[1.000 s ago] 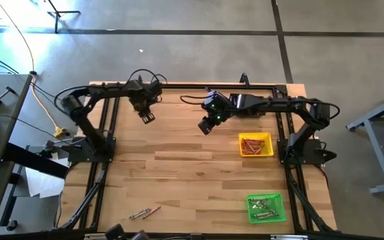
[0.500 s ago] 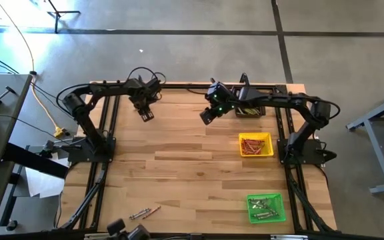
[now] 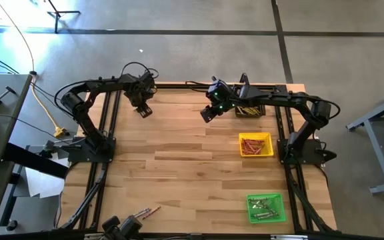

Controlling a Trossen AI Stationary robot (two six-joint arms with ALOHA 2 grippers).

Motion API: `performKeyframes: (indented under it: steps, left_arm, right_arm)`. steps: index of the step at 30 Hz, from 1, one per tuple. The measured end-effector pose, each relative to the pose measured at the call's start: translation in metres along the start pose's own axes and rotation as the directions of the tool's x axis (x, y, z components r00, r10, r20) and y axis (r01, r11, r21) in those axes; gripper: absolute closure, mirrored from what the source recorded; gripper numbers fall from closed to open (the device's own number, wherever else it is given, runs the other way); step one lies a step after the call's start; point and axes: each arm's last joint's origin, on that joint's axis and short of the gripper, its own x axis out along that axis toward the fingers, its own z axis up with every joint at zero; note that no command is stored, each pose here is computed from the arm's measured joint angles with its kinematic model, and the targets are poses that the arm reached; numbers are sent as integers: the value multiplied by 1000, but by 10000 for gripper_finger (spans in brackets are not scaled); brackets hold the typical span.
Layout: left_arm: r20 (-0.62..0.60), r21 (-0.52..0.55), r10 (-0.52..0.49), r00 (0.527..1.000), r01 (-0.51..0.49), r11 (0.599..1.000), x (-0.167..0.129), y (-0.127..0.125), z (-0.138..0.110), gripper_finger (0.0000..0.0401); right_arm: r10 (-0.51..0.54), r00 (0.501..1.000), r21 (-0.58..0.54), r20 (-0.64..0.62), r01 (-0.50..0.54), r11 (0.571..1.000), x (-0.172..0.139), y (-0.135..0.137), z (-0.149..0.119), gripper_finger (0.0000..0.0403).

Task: Sort crayons
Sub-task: Put the yellow crayon into the black bin

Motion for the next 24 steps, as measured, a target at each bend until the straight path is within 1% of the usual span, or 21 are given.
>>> performKeyframes:
  steps: [9,18,24]
  left_arm:
    - [-16,22,-13,1000,13,1000,1,7,-3,282]
    - [-22,36,-16,1000,17,999,0,5,-4,282]
    - [-78,-42,-41,996,38,998,12,2,-2,282]
  right_arm:
    - [0,1000,0,0,0,1000,0,0,0,339]
    - [-1,1000,0,0,1,1000,0,0,0,339]
    - [-1,1000,0,0,1,1000,0,0,0,339]
